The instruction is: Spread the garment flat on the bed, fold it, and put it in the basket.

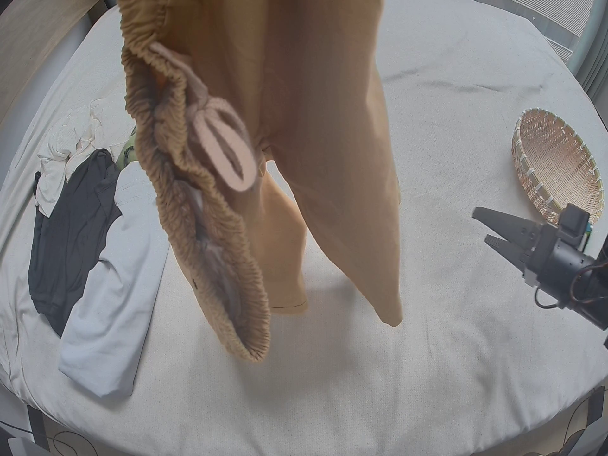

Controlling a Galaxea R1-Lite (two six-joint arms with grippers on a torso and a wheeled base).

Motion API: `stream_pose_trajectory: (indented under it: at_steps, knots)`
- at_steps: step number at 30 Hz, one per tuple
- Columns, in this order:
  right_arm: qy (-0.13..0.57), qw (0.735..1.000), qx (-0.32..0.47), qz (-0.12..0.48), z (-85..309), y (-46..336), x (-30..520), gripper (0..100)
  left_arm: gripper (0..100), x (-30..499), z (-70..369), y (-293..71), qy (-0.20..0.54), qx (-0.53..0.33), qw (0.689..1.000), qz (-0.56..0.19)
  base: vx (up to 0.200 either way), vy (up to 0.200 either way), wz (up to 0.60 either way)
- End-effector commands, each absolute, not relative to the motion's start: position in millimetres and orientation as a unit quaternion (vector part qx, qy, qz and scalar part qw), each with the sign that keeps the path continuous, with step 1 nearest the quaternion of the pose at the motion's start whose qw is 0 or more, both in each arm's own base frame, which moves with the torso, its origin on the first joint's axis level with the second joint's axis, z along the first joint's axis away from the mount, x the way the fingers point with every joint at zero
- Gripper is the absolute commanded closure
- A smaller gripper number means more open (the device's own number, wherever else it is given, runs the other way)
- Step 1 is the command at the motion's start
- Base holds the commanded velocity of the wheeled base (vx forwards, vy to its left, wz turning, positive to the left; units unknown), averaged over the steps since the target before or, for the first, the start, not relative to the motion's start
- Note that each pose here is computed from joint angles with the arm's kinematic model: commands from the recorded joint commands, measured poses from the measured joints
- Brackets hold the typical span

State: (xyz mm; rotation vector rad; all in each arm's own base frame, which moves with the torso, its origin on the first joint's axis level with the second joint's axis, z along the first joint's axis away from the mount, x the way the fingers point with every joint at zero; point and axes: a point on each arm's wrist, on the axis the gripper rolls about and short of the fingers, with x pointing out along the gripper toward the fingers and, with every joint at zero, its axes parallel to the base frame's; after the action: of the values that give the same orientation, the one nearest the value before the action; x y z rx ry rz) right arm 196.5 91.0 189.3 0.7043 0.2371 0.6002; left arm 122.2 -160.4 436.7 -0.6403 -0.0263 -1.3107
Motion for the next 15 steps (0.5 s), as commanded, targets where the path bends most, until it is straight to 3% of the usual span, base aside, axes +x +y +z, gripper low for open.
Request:
stream_pose_trajectory:
  at_steps: [1,6,15]
  knots:
    - [0.187,0.865,0.37,0.283,146,137,232,0,100,124,437,-164,-0.013,-0.293,0.744,-0.601,0.0,0.0,0.0]
    - [0.204,0.838,0.405,0.303,149,157,232,0,100,123,437,-166,-0.012,-0.293,0.741,-0.605,0.0,0.0,0.0]
    - [0.205,0.821,0.427,0.318,156,171,228,0,100,123,437,-166,-0.011,-0.293,0.74,-0.605,0.0,0.0,0.0]
